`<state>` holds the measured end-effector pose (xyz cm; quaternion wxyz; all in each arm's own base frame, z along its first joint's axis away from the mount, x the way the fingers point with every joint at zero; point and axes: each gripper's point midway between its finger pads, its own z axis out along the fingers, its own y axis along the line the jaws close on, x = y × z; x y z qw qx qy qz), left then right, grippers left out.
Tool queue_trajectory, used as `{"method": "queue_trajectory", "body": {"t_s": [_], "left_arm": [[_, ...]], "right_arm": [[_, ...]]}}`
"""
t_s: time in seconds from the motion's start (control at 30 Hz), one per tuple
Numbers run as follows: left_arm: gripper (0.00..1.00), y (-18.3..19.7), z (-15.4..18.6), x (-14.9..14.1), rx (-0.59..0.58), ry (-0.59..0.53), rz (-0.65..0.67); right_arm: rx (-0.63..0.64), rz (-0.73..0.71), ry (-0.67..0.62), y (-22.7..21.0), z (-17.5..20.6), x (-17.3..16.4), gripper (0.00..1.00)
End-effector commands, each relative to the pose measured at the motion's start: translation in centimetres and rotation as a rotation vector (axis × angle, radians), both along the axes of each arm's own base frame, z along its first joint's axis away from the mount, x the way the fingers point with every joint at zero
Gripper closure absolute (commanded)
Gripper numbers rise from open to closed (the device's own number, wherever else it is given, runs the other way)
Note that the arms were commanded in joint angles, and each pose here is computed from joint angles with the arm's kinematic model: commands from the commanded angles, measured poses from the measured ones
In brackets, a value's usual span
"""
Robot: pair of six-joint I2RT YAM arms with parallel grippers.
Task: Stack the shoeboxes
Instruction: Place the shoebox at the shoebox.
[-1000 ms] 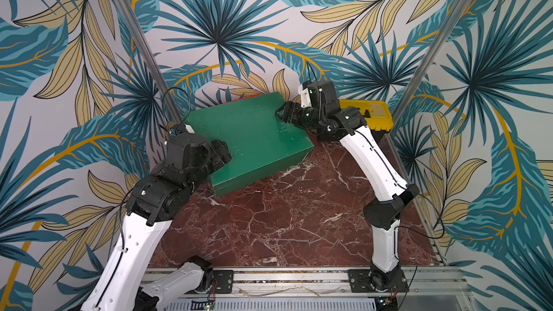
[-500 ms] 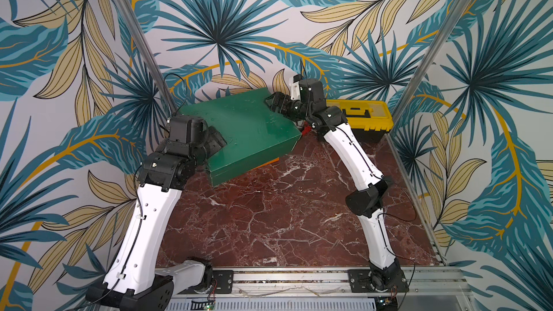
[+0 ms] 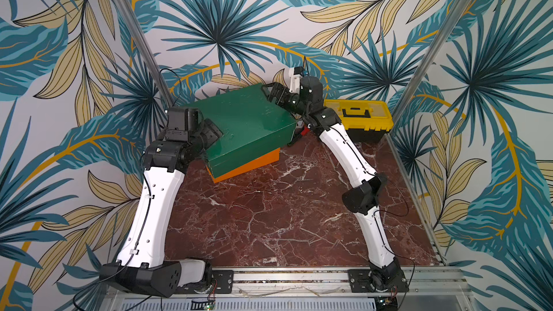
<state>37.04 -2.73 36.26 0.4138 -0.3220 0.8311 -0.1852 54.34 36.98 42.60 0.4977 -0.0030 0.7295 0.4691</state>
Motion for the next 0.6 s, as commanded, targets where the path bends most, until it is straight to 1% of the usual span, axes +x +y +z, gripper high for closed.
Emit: {"method": "queue_trajectory", "body": {"t_s": [0.0, 0.13, 0.23, 0.33, 0.43, 0.57], "left_arm": [[0.17, -9.2, 4.2, 2.4, -0.217, -0.176, -0.420], [0.17, -10.2, 5.5, 1.8, -0.252, -0.209, -0.474], [0.17, -10.0, 7.1, 1.2, -0.244, -0.250, -0.468], [0.17, -9.8, 8.6, 0.9, -0.238, -0.287, -0.458], [0.17, -9.6, 9.5, 1.0, -0.245, -0.303, -0.452], [0.17, -8.7, 9.7, 1.9, -0.233, -0.310, -0.414]], "right_arm": [[0.150, 0.464, 0.052, 10.9, 1.7, -10.5, 0.03], [0.141, 0.494, 0.032, 10.8, 2.9, -11.9, 0.06], [0.113, 0.494, -0.019, 10.7, 4.7, -13.9, 0.06], [0.129, 0.498, -0.065, 10.6, 6.5, -15.0, 0.05], [0.138, 0.455, -0.054, 10.2, 6.4, -13.9, 0.03], [0.164, 0.456, -0.027, 10.5, 5.1, -12.4, 0.03]]}}
